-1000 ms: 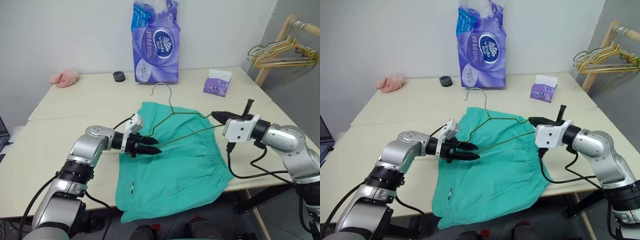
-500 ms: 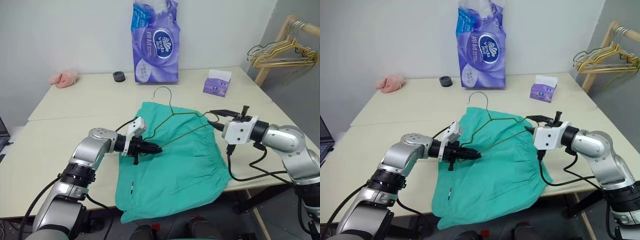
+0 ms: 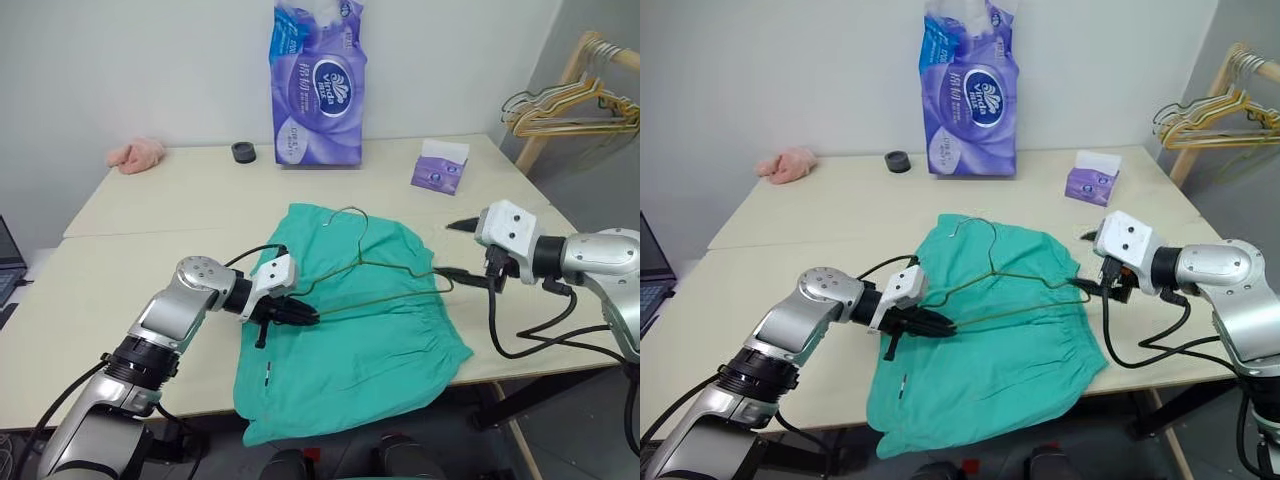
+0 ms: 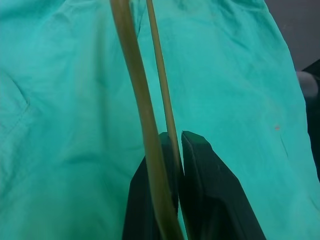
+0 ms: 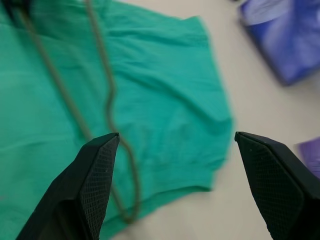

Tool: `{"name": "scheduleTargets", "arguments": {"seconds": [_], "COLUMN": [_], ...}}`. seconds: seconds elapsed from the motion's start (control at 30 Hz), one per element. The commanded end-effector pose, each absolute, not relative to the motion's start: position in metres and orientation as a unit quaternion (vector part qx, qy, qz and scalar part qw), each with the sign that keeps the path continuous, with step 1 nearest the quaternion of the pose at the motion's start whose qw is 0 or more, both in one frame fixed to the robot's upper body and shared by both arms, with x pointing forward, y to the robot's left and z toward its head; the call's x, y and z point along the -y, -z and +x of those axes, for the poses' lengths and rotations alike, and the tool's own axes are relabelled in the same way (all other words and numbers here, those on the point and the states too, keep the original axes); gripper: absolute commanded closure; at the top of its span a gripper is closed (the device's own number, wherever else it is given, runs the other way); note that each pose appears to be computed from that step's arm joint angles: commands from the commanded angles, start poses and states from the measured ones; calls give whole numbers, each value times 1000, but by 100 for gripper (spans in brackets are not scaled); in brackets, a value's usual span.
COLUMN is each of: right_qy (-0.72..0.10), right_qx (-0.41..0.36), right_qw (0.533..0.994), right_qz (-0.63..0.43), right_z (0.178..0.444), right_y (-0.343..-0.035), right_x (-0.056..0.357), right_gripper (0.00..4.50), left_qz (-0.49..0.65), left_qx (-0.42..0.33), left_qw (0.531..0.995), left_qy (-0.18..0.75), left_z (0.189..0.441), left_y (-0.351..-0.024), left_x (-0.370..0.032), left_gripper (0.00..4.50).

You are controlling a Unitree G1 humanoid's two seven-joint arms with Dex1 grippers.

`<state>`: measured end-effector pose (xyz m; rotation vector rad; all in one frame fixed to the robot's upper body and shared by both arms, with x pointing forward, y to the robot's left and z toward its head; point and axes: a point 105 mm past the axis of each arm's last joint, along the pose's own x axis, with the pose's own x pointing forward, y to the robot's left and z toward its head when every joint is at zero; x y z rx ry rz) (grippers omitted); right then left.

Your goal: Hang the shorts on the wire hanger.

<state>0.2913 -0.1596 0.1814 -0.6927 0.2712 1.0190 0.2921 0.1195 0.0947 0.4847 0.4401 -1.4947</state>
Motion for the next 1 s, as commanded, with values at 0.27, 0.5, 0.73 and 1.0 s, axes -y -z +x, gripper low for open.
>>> {"name": "scheduleTargets", "arguments": {"seconds": [0.27, 0.5, 0.73, 1.0], "right_qy": [-535, -528, -522, -527], "right_qx": [-215, -237, -256, -262], "right_qw": [764, 761, 753, 745], "right_qz": [-291, -294, -308, -313], "right_z": [271, 280, 283, 280], "right_y": [-147, -131, -120, -118], "right_x": [142, 141, 144, 144], "right_gripper": [55, 55, 251, 444], "left_qz": [270, 282, 284, 290], "left_qx": [-156, -154, -153, -152], "left_qw": [659, 651, 648, 646], "left_qy": [684, 688, 690, 689], "left_z": [287, 285, 282, 280], "left_y": [-106, -105, -105, -104], "left_x": [-107, -106, -105, -105], "left_gripper": [450, 450, 450, 450]}}
